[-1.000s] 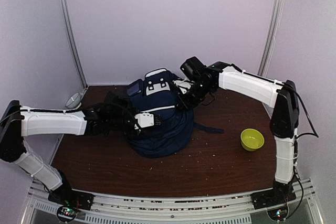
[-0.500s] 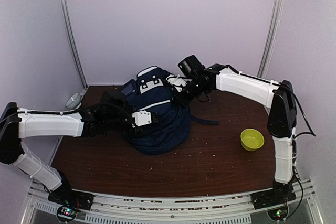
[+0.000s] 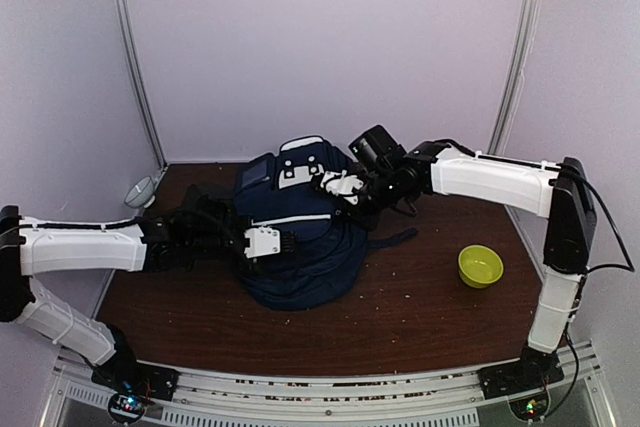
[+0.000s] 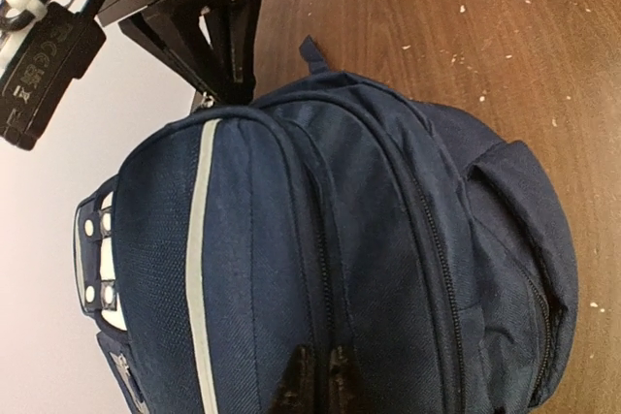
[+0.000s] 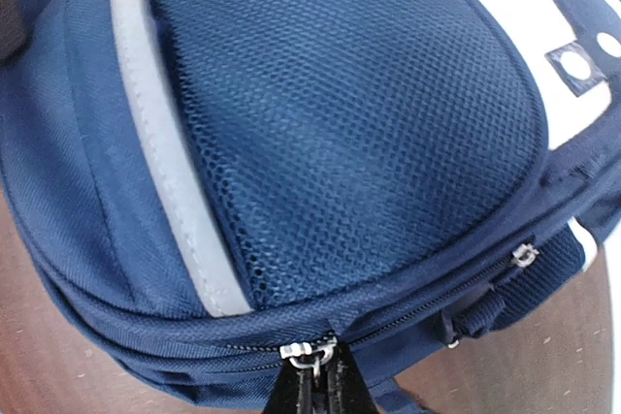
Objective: Pack the student bag
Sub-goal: Zip the upper front pocket of the student bag, then adjust the student bag at the center of the board.
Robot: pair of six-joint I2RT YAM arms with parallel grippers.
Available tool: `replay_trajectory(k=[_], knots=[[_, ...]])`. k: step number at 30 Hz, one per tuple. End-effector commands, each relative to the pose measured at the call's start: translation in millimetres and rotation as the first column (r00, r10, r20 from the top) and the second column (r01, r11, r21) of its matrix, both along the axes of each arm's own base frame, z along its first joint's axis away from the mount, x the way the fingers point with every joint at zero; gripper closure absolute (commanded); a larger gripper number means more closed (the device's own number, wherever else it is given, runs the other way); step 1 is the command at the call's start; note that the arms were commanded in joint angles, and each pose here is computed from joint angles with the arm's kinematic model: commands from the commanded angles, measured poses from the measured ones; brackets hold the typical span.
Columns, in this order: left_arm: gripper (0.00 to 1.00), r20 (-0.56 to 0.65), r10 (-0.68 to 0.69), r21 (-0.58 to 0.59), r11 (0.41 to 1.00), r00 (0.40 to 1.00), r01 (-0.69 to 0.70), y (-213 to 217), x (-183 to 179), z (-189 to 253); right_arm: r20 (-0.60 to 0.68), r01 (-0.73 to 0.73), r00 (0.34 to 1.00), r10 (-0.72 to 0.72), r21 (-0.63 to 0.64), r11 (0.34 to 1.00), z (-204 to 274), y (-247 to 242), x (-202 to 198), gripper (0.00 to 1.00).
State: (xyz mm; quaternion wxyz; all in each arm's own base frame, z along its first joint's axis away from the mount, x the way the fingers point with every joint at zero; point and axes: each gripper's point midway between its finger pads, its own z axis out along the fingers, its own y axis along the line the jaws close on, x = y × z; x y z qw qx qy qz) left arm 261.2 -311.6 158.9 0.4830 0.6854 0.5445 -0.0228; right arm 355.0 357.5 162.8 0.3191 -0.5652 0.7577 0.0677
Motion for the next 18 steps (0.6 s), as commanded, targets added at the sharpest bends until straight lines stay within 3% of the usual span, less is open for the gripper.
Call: replay_trajectory(k=[1, 3, 5, 8, 11, 13, 15, 18], knots=[[0.61, -0.070, -0.031, -0.099, 0.995, 0.997, 0.024, 8.7, -26.2, 5.7, -0.084, 0.081, 0.993, -0.087, -0.063, 0.995, -8.4, -34.3, -36.3, 1.00], [0.36, -0.137, -0.063, -0.224, 0.974, 0.989, 0.031, 6.3, -32.5, 29.3, -0.101, 0.035, 0.994, -0.037, -0.027, 0.999, -9.2, -21.5, -55.2, 1.00], [0.26, -0.229, -0.064, -0.363, 0.932, 0.971, -0.024, 8.4, -24.9, 57.5, -0.108, -0.007, 0.994, 0.006, -0.003, 1.000, -6.5, -10.5, -69.5, 1.00], [0.20, -0.411, 0.042, -0.518, 0.811, 0.911, -0.271, 27.2, 21.4, 87.4, -0.086, -0.024, 0.996, 0.027, 0.027, 0.999, 2.8, -2.3, -71.3, 1.00], [0.23, -0.583, 0.246, -0.464, 0.682, 0.775, -0.565, 61.5, 80.0, 74.3, 0.027, 0.055, 0.998, -0.055, -0.010, 0.998, 9.9, -10.4, -47.1, 1.00], [0.25, -0.706, 0.376, -0.374, 0.520, 0.600, -0.768, 99.9, 116.4, 47.7, 0.118, 0.136, 0.985, -0.129, -0.046, 0.990, 15.8, -19.9, -27.5, 1.00], [0.27, -0.802, 0.396, -0.301, 0.377, 0.446, -0.876, 129.5, 133.0, 22.3, 0.192, 0.200, 0.964, -0.183, -0.074, 0.977, 20.9, -26.9, -11.4, 1.00], [0.25, -0.827, 0.401, -0.272, 0.328, 0.394, -0.905, 137.9, 139.8, 4.0, 0.275, 0.270, 0.933, -0.232, -0.110, 0.956, 25.1, -32.7, 6.9, 1.00]])
